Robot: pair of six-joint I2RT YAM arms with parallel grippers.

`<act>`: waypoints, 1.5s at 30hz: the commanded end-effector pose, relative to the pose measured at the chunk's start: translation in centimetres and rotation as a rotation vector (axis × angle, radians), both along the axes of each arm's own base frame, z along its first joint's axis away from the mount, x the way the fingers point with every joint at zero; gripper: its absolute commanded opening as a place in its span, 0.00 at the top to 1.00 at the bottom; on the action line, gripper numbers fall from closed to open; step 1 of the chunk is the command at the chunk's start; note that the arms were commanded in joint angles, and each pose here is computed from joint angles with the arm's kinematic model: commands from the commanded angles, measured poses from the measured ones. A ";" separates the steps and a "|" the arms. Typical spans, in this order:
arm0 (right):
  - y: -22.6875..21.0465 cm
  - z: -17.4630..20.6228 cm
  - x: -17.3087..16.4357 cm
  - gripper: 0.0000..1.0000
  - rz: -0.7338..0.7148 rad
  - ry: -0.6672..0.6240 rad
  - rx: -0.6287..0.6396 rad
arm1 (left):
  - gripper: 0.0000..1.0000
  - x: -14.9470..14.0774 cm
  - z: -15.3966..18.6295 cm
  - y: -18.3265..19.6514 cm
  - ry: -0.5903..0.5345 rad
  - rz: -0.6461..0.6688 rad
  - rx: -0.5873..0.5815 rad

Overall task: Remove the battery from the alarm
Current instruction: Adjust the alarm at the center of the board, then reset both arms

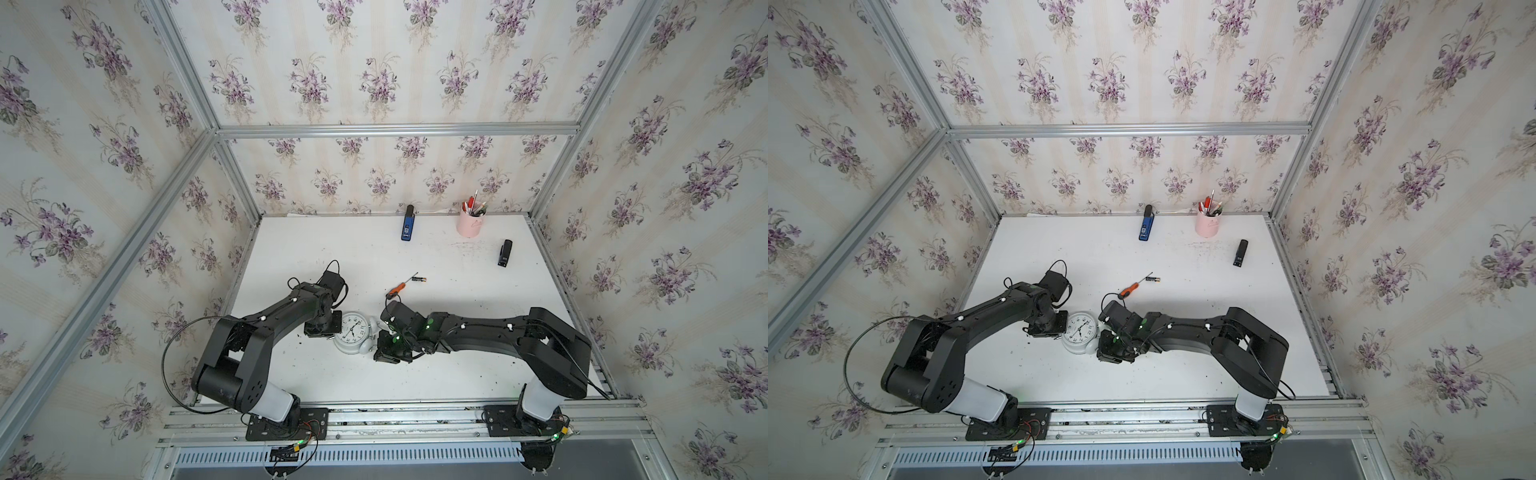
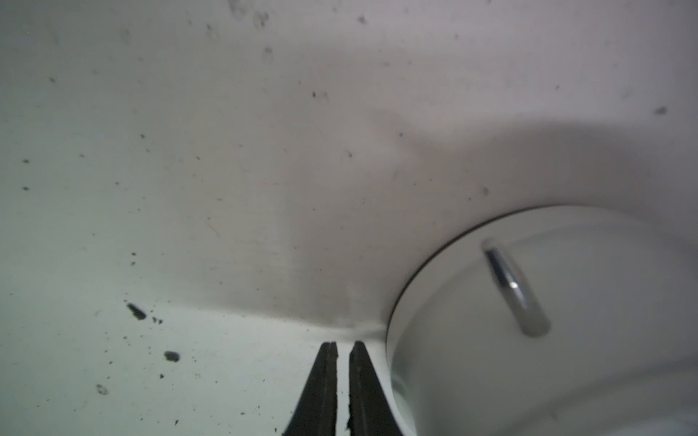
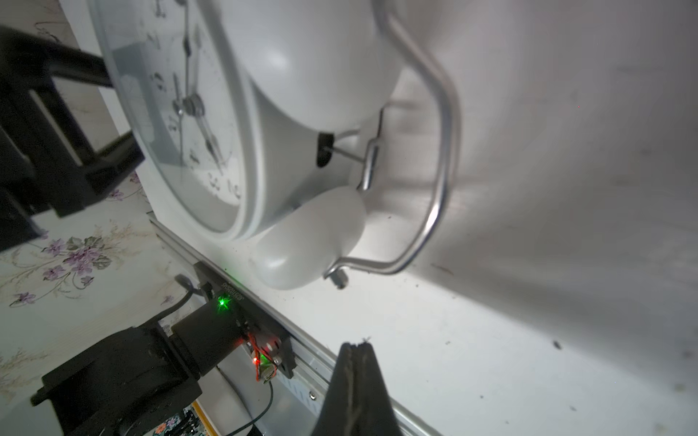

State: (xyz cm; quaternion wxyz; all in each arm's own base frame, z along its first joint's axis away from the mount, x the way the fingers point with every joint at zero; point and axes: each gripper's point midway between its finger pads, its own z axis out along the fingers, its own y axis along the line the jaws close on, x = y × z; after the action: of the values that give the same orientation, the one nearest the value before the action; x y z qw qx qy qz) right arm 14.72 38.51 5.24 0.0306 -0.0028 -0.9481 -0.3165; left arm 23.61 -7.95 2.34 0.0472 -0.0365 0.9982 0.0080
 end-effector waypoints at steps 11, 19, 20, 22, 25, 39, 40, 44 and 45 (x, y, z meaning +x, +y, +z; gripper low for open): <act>-4.0 -0.9 4.9 1.00 -0.024 -0.073 -0.117 | 0.85 -3.0 0.0 -6.4 0.023 -0.036 -0.122; -5.8 -0.1 8.5 1.00 -0.033 -0.122 -0.138 | 0.83 -4.3 1.1 -10.3 0.022 -0.081 -0.203; -5.8 0.1 9.1 1.00 -0.029 -0.132 -0.139 | 0.83 -4.3 1.2 -10.9 0.030 -0.090 -0.210; -5.9 0.4 10.3 1.00 -0.025 -0.144 -0.139 | 0.83 -4.0 1.6 -12.4 0.025 -0.105 -0.242; -5.8 1.0 11.9 1.00 -0.015 -0.158 -0.124 | 0.81 -3.4 1.8 -14.4 0.016 -0.112 -0.282; -12.6 6.8 16.2 0.36 -0.102 -0.331 -0.166 | 0.39 -4.2 9.9 -14.1 -0.098 -0.171 -0.356; -13.6 8.4 16.8 0.30 -0.110 -0.405 -0.179 | 0.29 -4.0 11.8 -13.9 -0.138 -0.184 -0.376; -20.5 14.9 19.1 0.04 -0.233 -0.848 -0.378 | 0.01 -0.1 21.3 -8.3 -0.531 -0.167 -0.332; -22.6 15.6 19.5 0.00 -0.281 -0.953 -0.445 | 0.01 1.2 23.4 -6.0 -0.646 -0.143 -0.286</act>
State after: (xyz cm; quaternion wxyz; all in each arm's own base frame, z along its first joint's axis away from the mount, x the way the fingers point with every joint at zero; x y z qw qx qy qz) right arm 31.85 21.86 19.25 -0.3130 0.0104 -0.9232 -0.2226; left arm 22.84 -19.29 22.97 0.2583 0.0254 0.9370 -0.2337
